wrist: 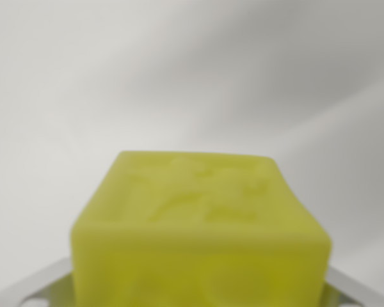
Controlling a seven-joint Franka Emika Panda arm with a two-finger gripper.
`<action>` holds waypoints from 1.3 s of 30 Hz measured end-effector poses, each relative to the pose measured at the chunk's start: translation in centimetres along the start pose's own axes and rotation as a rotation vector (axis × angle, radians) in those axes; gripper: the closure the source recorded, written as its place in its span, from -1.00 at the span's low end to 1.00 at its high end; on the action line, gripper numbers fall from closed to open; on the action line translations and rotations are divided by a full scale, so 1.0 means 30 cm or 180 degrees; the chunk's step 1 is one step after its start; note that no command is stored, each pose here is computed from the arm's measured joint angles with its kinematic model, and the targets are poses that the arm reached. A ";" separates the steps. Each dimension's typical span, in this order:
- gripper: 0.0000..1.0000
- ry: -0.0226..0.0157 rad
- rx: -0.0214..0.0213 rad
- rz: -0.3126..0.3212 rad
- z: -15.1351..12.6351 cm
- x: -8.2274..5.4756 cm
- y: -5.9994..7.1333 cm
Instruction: Pick yellow cube
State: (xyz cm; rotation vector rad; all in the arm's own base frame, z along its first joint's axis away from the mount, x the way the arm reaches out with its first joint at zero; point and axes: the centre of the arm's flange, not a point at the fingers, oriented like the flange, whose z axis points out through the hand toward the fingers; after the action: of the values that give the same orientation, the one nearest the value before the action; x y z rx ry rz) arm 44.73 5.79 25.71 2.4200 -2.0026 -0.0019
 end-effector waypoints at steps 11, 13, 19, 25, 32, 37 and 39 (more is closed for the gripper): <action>1.00 0.0000 -0.0001 0.0000 -0.091 0.000 0.000; 1.00 0.0000 -0.0001 0.0000 -0.109 0.000 0.000; 1.00 -0.0001 -0.0001 0.0000 -0.158 0.000 0.000; 1.00 -0.0001 -0.0001 0.0000 -0.208 0.000 0.000; 1.00 -0.0001 -0.0001 0.0000 -0.266 0.000 0.000; 1.00 -0.0001 -0.0001 0.0001 -0.308 0.000 0.000; 1.00 -0.0001 0.0000 0.0001 -0.325 0.000 0.000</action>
State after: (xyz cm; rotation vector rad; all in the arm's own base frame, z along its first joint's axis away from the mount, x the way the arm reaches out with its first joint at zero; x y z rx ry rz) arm 44.75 5.77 35.47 2.4197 -2.0033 -0.0024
